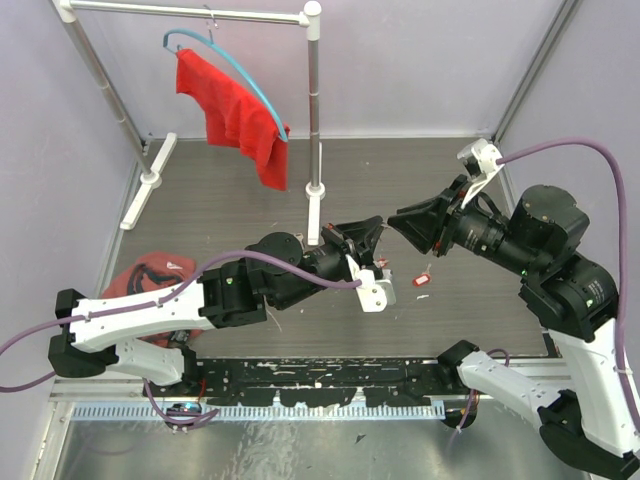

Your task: Put the keys on the keyring

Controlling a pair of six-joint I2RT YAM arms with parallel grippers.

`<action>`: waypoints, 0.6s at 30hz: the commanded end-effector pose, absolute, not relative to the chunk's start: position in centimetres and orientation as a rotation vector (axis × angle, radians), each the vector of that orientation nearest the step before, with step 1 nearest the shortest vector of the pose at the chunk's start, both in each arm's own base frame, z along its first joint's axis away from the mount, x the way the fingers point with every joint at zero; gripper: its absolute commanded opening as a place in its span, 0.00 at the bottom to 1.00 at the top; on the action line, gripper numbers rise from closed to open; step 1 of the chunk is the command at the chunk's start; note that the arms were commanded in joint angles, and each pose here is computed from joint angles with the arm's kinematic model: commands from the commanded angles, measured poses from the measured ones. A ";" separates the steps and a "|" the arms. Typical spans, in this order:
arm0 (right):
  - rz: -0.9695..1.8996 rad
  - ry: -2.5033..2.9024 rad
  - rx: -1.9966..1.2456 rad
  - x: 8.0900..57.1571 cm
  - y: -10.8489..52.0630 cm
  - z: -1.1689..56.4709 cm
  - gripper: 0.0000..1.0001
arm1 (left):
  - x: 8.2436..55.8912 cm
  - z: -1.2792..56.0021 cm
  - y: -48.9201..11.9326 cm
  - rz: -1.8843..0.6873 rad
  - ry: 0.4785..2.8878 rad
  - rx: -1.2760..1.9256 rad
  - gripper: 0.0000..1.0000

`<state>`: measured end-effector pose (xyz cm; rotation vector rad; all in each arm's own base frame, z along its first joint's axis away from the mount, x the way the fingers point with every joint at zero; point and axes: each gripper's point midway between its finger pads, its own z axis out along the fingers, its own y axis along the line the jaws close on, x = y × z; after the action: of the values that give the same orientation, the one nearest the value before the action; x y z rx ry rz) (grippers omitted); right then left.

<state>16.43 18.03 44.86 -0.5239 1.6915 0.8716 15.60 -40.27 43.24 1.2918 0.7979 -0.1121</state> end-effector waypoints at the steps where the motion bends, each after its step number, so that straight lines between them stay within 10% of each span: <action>1: 0.898 1.662 -0.537 16.3 18.4 45.8 0.33 | 15.3 47.1 -39.4 -0.147 0.768 1.185 0.00; 18: 0.932 1.679 -0.578 16.1 19.1 45.3 0.19 | 15.5 47.0 -39.3 -0.135 0.774 1.181 0.00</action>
<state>16.37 18.94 44.17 -0.5648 1.7203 0.9114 15.62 -40.26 43.25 1.2911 0.7984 -0.1110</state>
